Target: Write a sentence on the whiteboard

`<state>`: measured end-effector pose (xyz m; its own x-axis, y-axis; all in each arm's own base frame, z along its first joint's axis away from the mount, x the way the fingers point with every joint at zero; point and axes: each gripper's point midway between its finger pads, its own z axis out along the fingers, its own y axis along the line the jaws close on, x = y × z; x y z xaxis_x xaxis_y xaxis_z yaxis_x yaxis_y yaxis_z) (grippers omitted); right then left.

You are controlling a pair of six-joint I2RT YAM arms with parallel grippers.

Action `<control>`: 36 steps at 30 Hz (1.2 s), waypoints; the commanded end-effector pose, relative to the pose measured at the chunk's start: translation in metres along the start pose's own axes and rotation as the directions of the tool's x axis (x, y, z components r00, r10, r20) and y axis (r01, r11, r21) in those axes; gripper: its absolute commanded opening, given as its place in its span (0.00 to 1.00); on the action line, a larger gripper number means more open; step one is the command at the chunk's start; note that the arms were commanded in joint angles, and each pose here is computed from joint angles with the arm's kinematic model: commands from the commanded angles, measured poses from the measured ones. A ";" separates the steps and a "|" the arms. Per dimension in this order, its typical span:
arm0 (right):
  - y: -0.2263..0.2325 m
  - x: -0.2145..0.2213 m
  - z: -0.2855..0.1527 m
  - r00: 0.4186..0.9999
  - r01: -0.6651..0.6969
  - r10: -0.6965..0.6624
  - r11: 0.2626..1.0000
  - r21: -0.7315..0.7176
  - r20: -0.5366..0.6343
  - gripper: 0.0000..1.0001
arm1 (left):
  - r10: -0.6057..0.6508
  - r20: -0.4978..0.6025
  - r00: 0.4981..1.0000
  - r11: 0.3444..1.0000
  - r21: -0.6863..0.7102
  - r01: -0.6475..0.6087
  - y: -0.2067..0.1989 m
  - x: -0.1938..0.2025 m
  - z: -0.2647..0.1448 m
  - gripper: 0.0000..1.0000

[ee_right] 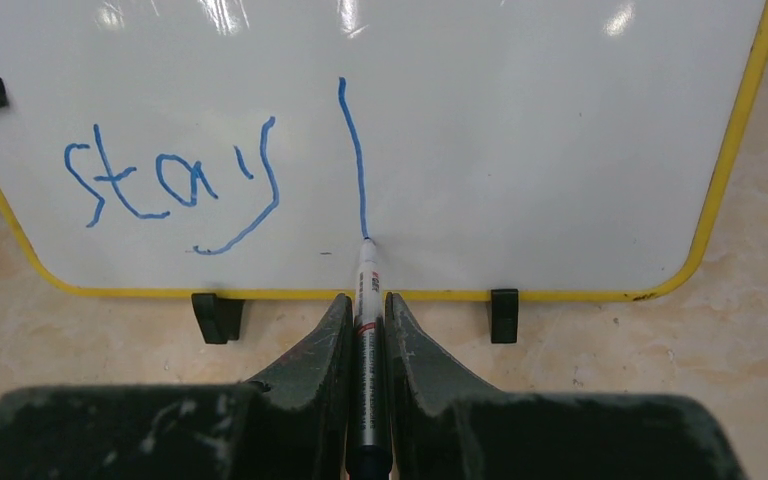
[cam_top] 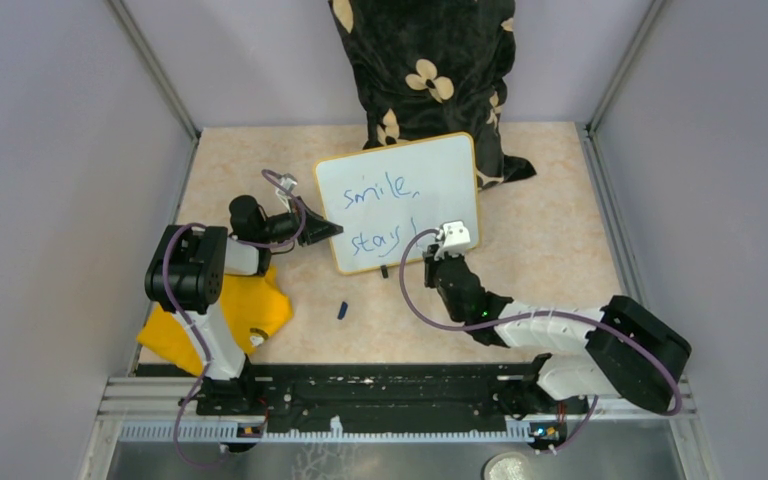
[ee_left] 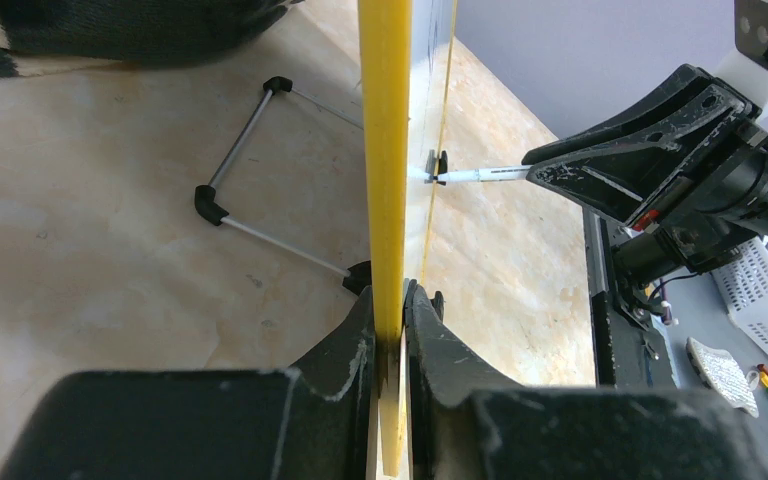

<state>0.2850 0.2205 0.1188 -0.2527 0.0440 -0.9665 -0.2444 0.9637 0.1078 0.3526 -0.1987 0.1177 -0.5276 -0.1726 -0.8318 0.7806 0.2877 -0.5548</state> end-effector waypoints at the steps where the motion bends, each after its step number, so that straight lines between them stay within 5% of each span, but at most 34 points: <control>1: 0.000 -0.012 -0.006 0.999 -0.035 0.035 0.999 -0.001 0.028 0.00 | -0.037 -0.030 0.999 0.998 -0.055 0.035 0.016 0.022 0.003 0.00; 13: 0.002 -0.087 -0.007 0.980 -0.090 0.089 0.996 -0.007 0.179 0.00 | -0.036 -0.028 0.999 0.998 -0.056 0.034 0.017 0.021 0.003 0.00; 36: 0.001 -0.067 0.014 0.991 -0.066 0.063 0.997 0.026 0.115 0.00 | -0.037 -0.030 0.999 0.998 -0.053 0.035 0.016 0.022 0.003 0.00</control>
<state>0.3046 0.2155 0.1571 -0.1970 0.0728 -0.9777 -0.2082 0.9714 0.1143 0.3525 -0.1987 0.1178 -0.5274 -0.1721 -0.8320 0.7812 0.2868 -0.5545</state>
